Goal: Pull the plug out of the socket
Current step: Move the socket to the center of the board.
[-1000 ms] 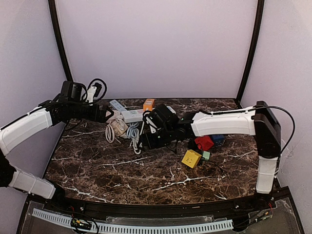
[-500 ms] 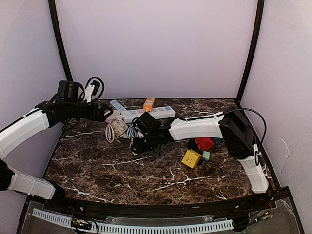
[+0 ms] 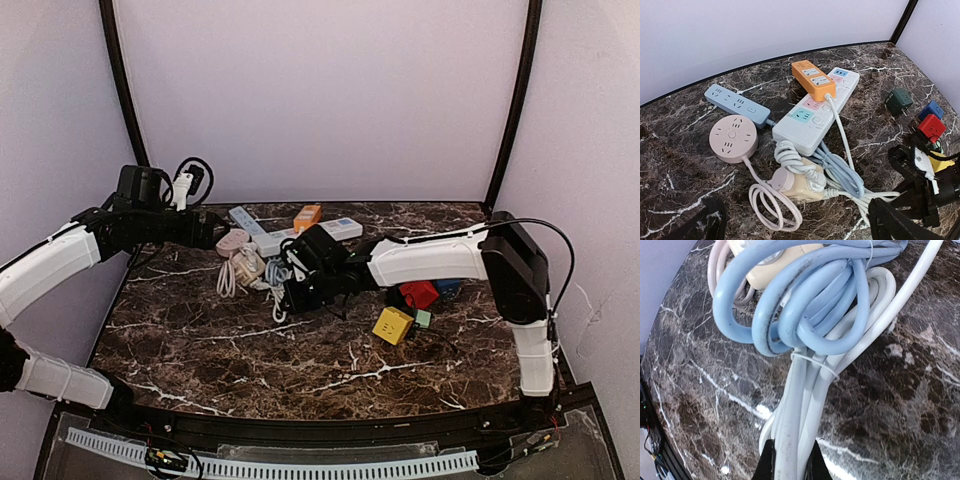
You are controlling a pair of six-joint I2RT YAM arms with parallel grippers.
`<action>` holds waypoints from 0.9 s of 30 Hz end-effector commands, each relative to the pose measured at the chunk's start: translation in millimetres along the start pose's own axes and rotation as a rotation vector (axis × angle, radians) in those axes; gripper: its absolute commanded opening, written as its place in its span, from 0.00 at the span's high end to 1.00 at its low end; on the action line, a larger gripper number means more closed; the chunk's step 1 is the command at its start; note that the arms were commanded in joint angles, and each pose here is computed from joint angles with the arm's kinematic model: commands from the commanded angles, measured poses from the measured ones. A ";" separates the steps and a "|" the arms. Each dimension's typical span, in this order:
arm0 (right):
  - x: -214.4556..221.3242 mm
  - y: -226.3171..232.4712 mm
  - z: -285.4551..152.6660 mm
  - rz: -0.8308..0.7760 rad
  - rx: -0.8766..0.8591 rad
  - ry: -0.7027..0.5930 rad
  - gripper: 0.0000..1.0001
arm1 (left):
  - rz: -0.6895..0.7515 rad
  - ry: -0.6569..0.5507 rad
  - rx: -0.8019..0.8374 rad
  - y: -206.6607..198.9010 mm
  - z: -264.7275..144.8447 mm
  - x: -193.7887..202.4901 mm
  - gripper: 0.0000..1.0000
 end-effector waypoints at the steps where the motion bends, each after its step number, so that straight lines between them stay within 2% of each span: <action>1: 6.4 44.9 -46.6 -0.072 -0.197 -0.034 1.00 | 0.013 0.023 -0.003 1.0 2.4 9.1 0.01; 13: 113.2 34.3 -97.9 -0.094 -0.200 0.117 1.00 | -0.012 0.068 0.056 -3.8 18.5 22.0 0.01; 19: 145.3 24.8 -117.0 -0.060 -0.173 0.128 1.00 | 0.000 0.082 0.100 -9.0 23.6 26.0 0.01; 23: 150.1 19.1 -128.9 -0.045 -0.152 0.096 1.00 | 0.011 0.083 0.137 -16.0 25.5 27.6 0.01; 24: 148.0 18.3 -132.8 -0.042 -0.146 0.076 0.93 | 0.012 0.082 0.150 -18.9 25.9 27.7 0.01; 26: 143.1 18.8 -141.7 -0.043 -0.143 0.040 0.66 | 0.003 0.083 0.173 -24.7 26.0 28.8 0.01; 27: 139.4 19.0 -147.0 -0.047 -0.141 0.019 0.48 | -0.019 0.091 0.181 -27.0 26.9 32.1 0.01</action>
Point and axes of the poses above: each gripper's point midway between its finger pads, its own z axis out along the fingers, its own y axis along the line the jaws close on, x = y × z, the point moved 5 cm from there along -z, back along the fingers, and after that the axes turned 3 degrees about z, right-handed, at the moved point
